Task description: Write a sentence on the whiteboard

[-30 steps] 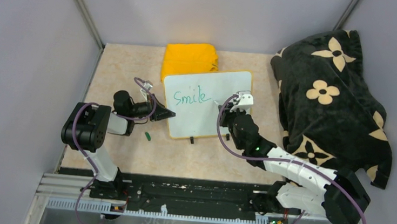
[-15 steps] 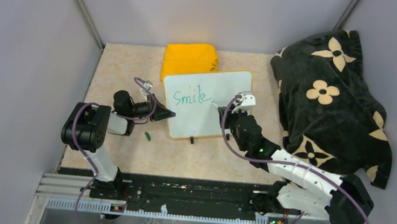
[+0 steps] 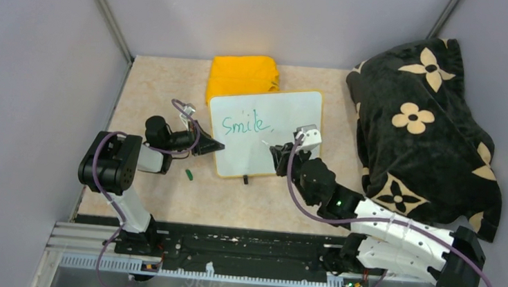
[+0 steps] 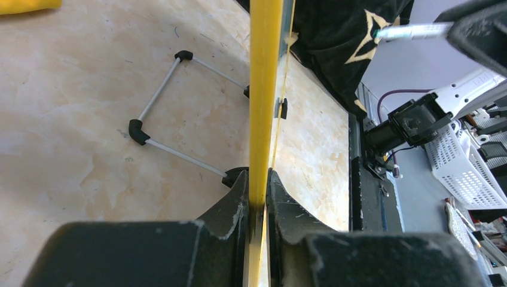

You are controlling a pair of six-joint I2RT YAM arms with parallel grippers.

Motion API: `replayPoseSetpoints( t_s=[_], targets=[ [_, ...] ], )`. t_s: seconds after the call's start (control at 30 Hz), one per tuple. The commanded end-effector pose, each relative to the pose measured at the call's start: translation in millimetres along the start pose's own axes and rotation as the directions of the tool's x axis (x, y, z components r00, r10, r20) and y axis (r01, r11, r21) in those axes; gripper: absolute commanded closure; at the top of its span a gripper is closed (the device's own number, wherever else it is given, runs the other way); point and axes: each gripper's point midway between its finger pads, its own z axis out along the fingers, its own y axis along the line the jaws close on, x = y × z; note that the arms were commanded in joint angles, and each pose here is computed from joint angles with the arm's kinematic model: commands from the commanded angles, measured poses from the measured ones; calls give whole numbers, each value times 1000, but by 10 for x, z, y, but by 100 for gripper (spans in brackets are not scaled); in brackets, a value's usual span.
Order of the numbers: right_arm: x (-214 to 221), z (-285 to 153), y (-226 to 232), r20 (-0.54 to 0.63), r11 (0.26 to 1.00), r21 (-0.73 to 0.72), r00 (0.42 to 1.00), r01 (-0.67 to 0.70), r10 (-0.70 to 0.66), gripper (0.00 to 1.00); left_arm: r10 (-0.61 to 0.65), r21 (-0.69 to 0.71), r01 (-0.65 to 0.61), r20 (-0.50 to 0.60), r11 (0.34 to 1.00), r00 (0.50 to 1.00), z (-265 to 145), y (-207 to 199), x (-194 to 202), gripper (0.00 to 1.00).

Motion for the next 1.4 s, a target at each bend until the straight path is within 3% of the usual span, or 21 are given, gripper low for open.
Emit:
replayPoseSetpoints(
  t_s=[0.0,0.3,1.37],
  targets=[
    [116,8,27,-17,998,57,999,36,-36,100,-4,-62,4,8,998,1000,26,130,16,100],
    [460,71,127,-70,994,60,994,92,-88,100,-5,-63,6,5,998,1000,26,140,27,100],
    [570,447,715,-9,997,-59,999,52,-52,100,-14,-73,14,-3,997,1000,28,170,41,100]
  ],
)
